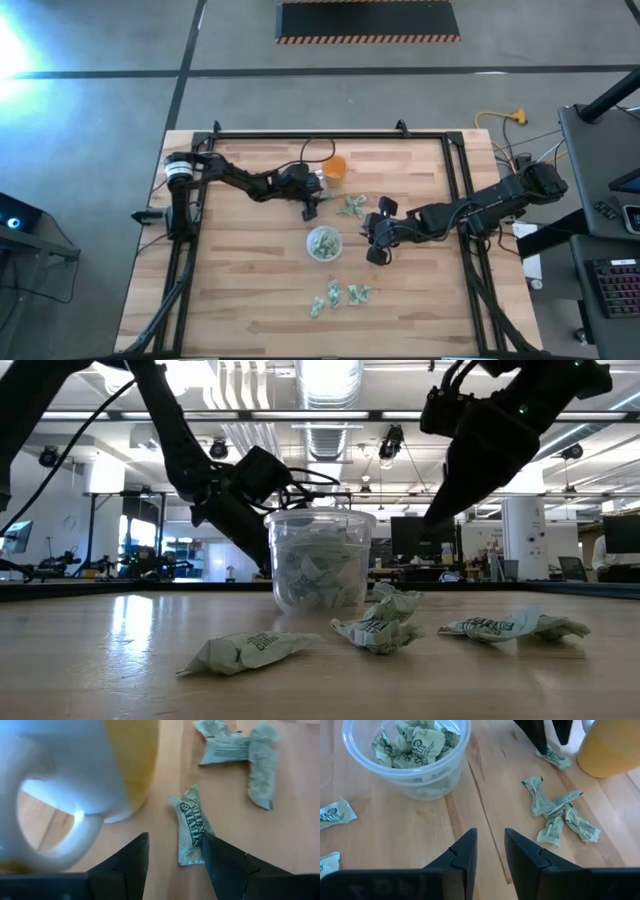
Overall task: Pick and place Stevia / Truvia into bins
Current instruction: Put the green stevia packet into the transparent container
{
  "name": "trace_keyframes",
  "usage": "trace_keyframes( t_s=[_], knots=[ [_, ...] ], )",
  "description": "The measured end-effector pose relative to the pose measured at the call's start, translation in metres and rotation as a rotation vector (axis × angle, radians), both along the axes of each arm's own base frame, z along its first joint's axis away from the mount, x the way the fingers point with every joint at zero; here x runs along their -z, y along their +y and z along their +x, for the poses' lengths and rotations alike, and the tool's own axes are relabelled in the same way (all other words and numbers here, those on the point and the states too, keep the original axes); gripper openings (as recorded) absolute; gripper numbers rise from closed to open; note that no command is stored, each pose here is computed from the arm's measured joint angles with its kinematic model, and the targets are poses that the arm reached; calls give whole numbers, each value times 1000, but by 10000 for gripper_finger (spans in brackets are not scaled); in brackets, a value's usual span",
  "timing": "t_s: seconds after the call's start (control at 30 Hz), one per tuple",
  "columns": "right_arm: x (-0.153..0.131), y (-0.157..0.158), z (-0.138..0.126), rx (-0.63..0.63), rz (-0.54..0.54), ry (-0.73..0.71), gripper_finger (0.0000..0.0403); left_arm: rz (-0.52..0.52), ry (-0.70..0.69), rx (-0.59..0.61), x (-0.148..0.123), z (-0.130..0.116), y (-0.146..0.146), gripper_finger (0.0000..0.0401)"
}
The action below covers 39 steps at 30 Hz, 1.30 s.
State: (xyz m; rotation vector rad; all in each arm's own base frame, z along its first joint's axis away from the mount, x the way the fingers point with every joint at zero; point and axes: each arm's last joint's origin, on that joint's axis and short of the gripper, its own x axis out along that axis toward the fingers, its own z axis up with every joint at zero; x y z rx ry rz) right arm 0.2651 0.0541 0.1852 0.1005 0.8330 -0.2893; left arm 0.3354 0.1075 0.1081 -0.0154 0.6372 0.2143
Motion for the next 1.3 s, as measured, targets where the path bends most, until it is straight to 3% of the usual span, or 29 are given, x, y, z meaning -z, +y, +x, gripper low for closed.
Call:
trace_keyframes(
  t_s=[0.47, 0.87, 1.0, 1.3],
  knots=[
    [7, 0, -2, 0, 4, -19, 88, -69, -35, 81, -8, -3, -5, 166],
    [12, -1, -4, 0, 8, -34, 77, -70, 6, 61, -3, -8, -6, 163],
    [11, -1, -4, 0, 10, -41, 75, -58, 15, 51, -3, -8, -5, 133],
    [11, -1, -3, 5, 16, -47, 78, -30, 21, 90, -2, -8, -6, 9]
  ],
)
